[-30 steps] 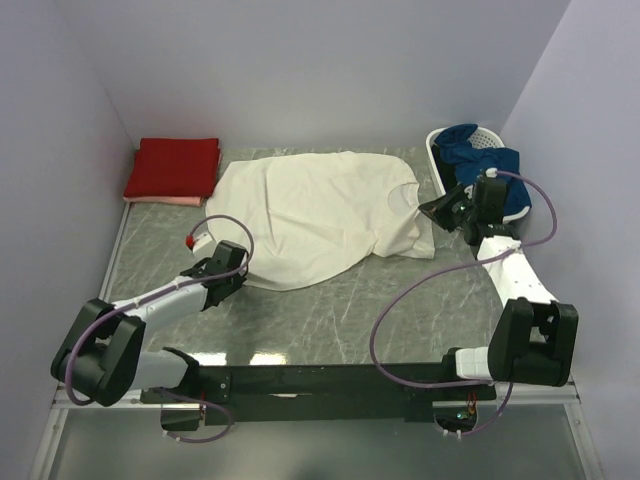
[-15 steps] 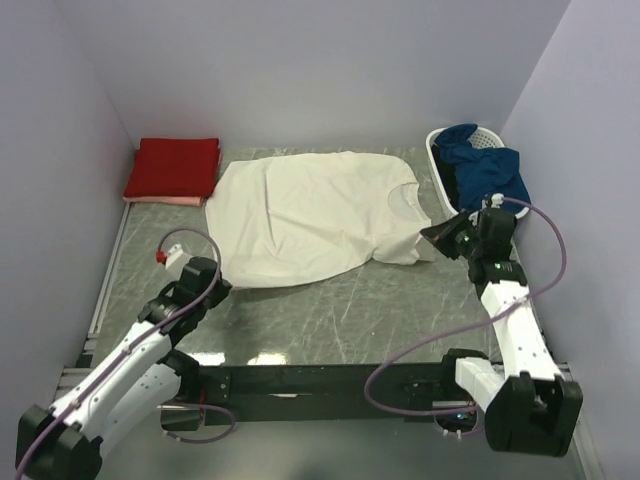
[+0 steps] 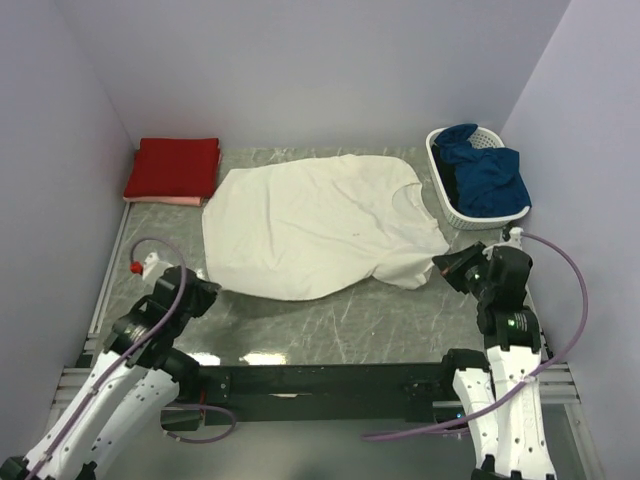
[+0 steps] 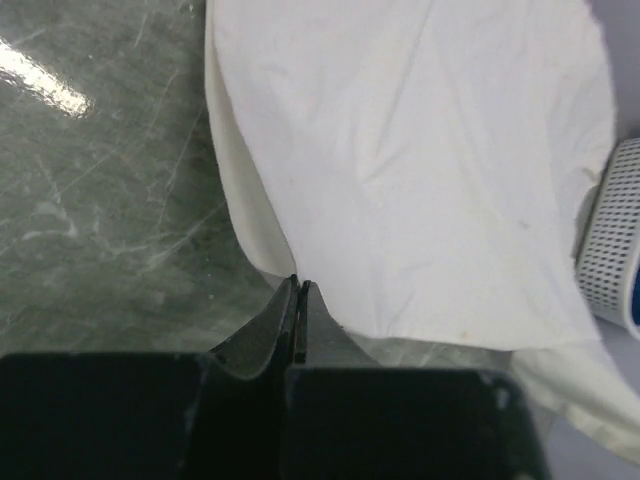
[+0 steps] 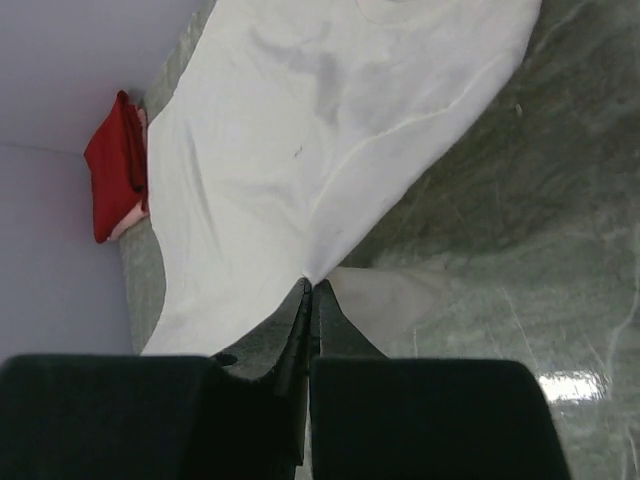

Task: Fold and stack the t-shirts
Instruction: Flatten the tshirt out, then fold the tshirt

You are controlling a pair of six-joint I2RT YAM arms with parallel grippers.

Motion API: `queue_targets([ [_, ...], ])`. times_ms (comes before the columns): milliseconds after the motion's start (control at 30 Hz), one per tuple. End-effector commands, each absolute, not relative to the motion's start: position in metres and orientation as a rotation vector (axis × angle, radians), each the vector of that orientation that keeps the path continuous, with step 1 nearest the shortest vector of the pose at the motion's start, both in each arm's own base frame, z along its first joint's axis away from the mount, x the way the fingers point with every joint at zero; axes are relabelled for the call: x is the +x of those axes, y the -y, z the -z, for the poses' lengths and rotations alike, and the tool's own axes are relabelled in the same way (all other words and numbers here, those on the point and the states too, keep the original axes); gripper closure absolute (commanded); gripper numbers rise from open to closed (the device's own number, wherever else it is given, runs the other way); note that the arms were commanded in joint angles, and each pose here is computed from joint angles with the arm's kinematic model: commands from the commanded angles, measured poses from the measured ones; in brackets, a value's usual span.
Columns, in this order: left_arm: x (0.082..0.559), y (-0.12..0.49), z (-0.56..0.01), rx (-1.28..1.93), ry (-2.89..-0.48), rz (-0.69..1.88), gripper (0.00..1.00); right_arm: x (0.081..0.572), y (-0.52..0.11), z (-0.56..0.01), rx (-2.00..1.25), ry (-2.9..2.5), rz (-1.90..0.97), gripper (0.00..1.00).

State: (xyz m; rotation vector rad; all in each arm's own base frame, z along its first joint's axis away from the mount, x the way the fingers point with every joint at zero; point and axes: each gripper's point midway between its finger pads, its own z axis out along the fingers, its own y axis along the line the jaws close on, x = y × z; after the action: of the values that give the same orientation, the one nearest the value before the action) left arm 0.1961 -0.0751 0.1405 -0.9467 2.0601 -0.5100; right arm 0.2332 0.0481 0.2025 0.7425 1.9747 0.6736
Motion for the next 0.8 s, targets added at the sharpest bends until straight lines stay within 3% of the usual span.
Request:
queue_targets([
  [0, 0.187, 0.058, -0.188, -0.996, -1.943, 0.533, 0.99, 0.215, -0.042, -0.192, 0.83, -1.996, -0.619, 1.0],
  [167, 0.176, 0.043, -0.213, -0.998, -1.863, 0.538, 1.0, 0.199, -0.033, -0.185, 0.906, -2.022, -0.548, 1.0],
  [400, 0.189, 0.061, -0.198, -0.938, -1.919, 0.566, 1.0, 0.191, -0.032, -0.182, 0.897, -2.029, -0.531, 1.0],
  [767, 0.261, 0.082, -0.17, -0.834, -1.986, 0.364, 1.0, 0.277, -0.038, -0.181, 0.831, -2.064, -0.619, 1.0],
])
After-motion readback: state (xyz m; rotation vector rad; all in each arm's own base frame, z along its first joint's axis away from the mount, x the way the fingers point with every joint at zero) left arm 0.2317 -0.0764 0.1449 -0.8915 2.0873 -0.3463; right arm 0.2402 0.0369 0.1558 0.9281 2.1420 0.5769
